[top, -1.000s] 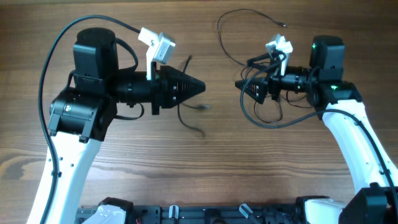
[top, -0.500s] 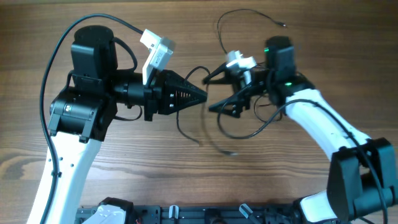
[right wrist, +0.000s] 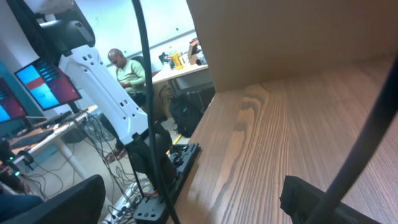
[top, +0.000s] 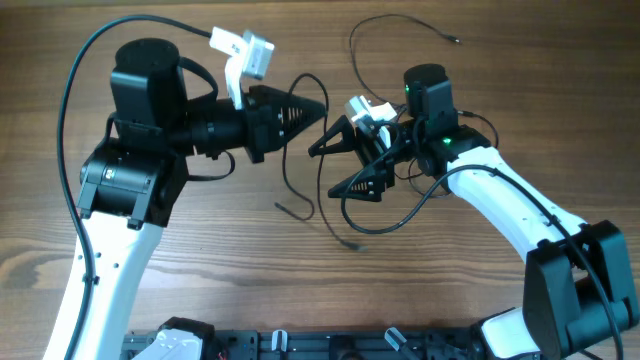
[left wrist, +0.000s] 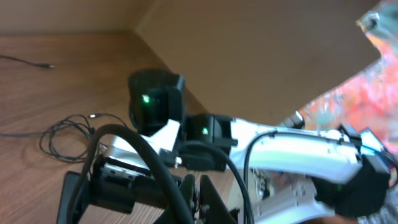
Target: Untangle cables
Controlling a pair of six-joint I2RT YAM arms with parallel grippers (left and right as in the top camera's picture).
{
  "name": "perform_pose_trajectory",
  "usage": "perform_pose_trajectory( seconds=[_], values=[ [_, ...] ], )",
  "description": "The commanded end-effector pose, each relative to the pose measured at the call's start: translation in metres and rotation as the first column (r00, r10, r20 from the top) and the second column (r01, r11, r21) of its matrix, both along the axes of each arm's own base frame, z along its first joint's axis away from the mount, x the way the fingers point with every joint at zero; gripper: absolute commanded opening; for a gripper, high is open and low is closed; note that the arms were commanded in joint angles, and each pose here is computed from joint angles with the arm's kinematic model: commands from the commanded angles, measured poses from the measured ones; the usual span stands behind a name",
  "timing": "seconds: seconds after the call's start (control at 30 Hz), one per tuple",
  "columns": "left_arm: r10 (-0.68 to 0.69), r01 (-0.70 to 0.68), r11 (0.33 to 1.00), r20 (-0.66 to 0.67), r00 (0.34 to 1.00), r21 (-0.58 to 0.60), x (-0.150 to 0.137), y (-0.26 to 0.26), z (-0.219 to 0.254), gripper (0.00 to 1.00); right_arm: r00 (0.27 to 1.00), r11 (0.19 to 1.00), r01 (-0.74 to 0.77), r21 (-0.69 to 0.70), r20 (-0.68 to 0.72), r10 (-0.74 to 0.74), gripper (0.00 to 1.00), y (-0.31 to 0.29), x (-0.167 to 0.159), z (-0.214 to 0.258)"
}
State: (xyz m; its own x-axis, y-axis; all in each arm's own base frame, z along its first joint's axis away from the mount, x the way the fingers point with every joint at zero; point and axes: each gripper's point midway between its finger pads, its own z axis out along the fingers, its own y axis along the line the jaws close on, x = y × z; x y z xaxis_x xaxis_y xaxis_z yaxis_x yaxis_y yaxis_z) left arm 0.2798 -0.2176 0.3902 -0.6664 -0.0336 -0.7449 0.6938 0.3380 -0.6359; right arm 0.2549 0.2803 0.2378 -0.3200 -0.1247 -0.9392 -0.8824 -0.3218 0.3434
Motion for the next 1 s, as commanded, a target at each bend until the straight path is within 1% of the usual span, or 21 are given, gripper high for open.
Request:
perform_pose_trajectory(
  seconds=[0.0, 0.07, 0.17, 0.23, 0.3, 0.37, 0.5, 0.57, 0.63, 0.73, 0.8, 0.87, 0.9, 0.97],
  values=[
    [0.118, -0.124, 0.991, -0.118, 0.986, -0.042, 0.016, 0.004, 0.008, 0.04, 0.999, 0.999, 0.004, -0.040, -0.033, -0.005, 0.93, 0.009, -0.003, -0.010],
    [0.185, -0.199, 0.978, -0.196, 0.963, -0.054, 0.025, 0.008, 0.007, 0.04, 1.000, 0.998, 0.009, -0.058, -0.022, -0.010, 0.94, 0.017, -0.005, -0.014],
    [0.268, -0.292, 0.955, -0.270, 0.925, -0.052, 0.036, 0.014, 0.004, 0.04, 1.000, 0.998, -0.016, -0.053, -0.009, 0.016, 0.95, 0.024, -0.013, -0.013],
    [0.314, -0.342, 0.939, -0.294, 0.903, -0.047, 0.043, 0.019, 0.002, 0.04, 1.000, 0.998, -0.019, -0.060, -0.003, 0.019, 0.95, 0.028, -0.015, -0.014],
    [0.345, -0.371, 0.928, -0.293, 0.892, -0.039, 0.047, 0.022, 0.001, 0.04, 1.000, 0.997, -0.004, -0.074, 0.000, 0.004, 0.92, 0.030, -0.013, -0.017],
    [0.360, -0.385, 0.922, -0.291, 0.886, -0.034, 0.049, 0.023, 0.000, 0.04, 1.000, 0.997, 0.002, -0.078, 0.001, -0.002, 0.84, 0.030, -0.012, -0.017],
    [0.396, -0.417, 0.909, -0.291, 0.871, -0.014, 0.053, 0.028, -0.004, 0.04, 1.000, 0.997, 0.002, -0.081, -0.008, -0.002, 0.73, 0.030, -0.012, -0.017],
    [0.394, -0.407, 0.913, -0.256, 0.883, 0.002, 0.052, 0.028, -0.006, 0.04, 1.000, 0.996, 0.002, -0.086, -0.023, -0.004, 0.67, 0.030, -0.012, -0.017],
    [0.386, -0.389, 0.921, -0.203, 0.900, 0.031, 0.051, 0.028, -0.010, 0.04, 1.000, 0.996, 0.000, -0.086, -0.026, -0.003, 0.51, 0.030, -0.012, -0.017],
    [0.384, -0.383, 0.923, -0.195, 0.902, 0.047, 0.050, 0.029, -0.014, 0.04, 0.998, 0.995, -0.002, -0.096, -0.057, -0.003, 0.28, 0.030, -0.013, -0.017],
    [0.385, -0.383, 0.922, -0.194, 0.903, 0.047, 0.050, 0.029, -0.013, 0.04, 0.998, 0.995, -0.003, -0.100, -0.067, -0.004, 0.16, 0.030, -0.013, -0.017],
    [0.399, -0.397, 0.916, -0.191, 0.897, 0.052, 0.052, 0.031, -0.014, 0.04, 0.996, 0.994, -0.003, -0.107, -0.085, -0.006, 0.06, 0.030, -0.013, -0.017],
    [0.414, -0.411, 0.910, -0.190, 0.890, 0.059, 0.054, 0.032, -0.016, 0.04, 0.996, 0.994, -0.003, -0.107, -0.086, -0.006, 0.04, 0.030, -0.013, -0.017],
    [0.458, -0.450, 0.889, -0.192, 0.868, 0.085, 0.058, 0.039, -0.021, 0.04, 0.995, 0.994, -0.003, -0.114, -0.102, -0.009, 0.04, 0.030, -0.013, -0.017]
  ],
)
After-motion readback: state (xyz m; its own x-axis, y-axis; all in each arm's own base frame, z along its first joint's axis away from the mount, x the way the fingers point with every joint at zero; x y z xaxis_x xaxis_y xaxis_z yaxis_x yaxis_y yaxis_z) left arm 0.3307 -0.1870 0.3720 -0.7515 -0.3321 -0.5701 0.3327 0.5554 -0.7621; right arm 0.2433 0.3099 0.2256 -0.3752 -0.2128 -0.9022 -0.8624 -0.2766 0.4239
